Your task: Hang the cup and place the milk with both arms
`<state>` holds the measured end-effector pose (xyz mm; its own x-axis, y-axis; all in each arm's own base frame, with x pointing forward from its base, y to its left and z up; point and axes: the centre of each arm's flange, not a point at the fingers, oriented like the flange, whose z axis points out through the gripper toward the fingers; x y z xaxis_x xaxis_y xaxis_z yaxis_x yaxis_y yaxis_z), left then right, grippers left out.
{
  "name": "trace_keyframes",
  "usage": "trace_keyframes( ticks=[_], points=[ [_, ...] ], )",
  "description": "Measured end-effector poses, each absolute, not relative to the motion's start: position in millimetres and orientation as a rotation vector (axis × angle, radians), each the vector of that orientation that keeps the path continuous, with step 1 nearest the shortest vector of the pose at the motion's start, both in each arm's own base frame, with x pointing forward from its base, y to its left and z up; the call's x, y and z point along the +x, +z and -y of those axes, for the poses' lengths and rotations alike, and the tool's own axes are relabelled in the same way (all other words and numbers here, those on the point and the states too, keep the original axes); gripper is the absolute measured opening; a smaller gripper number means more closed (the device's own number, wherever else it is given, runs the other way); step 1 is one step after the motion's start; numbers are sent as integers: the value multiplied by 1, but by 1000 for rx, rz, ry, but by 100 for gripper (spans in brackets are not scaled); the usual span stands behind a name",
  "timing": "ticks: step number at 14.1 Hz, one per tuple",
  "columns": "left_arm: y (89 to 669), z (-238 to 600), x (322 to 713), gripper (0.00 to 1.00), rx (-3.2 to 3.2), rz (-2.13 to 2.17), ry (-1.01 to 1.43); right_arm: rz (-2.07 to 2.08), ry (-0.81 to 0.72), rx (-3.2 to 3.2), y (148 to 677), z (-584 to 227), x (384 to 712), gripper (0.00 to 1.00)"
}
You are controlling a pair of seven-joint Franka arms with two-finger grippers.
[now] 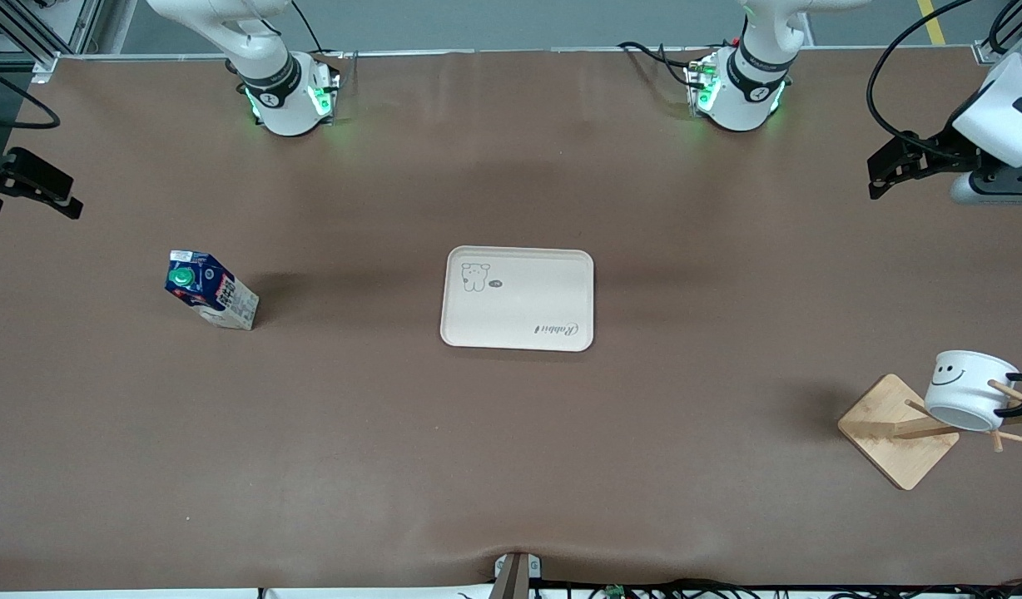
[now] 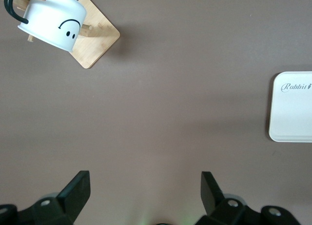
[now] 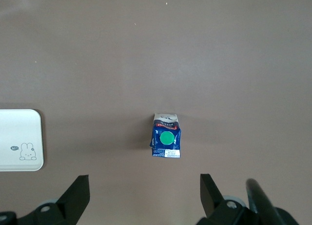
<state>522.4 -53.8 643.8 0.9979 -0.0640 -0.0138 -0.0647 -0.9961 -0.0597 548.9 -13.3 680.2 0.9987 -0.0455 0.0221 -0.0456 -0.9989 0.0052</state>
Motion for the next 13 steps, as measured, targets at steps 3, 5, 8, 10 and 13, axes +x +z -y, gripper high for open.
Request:
trace_keyframes(
  ticks=[3,5,8,10,13],
  points=[
    [644,54,522,100,-3100,-95,19,80,33,3135,680,16,549,100],
    [644,55,522,100,-3109,-96,20,82,34,3134,680,17,549,100],
    [645,55,522,100,-3111,-96,19,83,34,3134,680,17,549,100],
    [645,55,522,100,-3111,-96,19,84,33,3134,680,17,549,100],
    [646,55,522,100,-3111,-96,16,85,33,3134,680,17,549,100]
  ],
)
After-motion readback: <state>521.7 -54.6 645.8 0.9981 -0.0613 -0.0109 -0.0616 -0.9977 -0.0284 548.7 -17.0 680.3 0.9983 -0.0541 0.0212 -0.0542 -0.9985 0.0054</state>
